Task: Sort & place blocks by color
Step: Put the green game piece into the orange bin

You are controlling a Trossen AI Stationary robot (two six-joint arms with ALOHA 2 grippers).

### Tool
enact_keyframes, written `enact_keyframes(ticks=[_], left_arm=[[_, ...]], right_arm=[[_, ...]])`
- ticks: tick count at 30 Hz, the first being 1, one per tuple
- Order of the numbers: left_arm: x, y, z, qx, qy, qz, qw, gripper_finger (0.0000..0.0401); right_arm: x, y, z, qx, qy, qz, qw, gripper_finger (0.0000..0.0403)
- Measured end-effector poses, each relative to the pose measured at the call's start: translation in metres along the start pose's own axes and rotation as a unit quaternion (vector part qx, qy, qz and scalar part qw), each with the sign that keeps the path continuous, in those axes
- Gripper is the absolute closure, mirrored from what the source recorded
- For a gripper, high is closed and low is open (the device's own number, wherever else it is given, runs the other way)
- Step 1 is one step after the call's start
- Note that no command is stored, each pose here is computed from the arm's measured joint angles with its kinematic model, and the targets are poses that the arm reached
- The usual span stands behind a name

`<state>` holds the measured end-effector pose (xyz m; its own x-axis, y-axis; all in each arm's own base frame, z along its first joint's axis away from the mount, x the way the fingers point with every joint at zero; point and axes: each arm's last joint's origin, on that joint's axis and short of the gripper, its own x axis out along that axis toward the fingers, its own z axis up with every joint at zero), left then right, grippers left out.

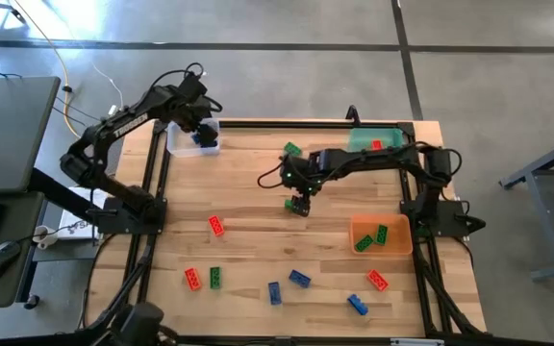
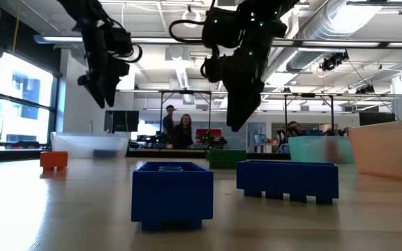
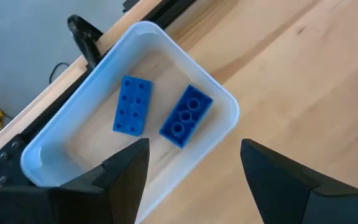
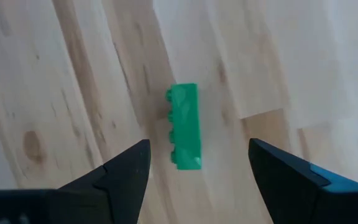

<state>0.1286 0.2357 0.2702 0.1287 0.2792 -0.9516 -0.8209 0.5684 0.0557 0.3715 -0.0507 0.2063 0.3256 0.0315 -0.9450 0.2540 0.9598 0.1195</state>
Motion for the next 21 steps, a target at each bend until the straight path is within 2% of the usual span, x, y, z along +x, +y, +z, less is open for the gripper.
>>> enact_keyframes(ticks=[11, 21], left_arm=[[-0.051, -0.019, -0.029, 0.016, -0.044, -0.013, 0.999, 0.0160], [-0.079, -0.032, -0.050, 0.032, -0.078, -0.042, 0.996, 0.0160]], right_arm=[[0.033, 0.005, 0.002, -0.004, 0.016, 0.002, 1.000, 0.0144], [0.062, 0.003, -0.001, 0.012, 0.045, -0.005, 0.999, 0.0144]])
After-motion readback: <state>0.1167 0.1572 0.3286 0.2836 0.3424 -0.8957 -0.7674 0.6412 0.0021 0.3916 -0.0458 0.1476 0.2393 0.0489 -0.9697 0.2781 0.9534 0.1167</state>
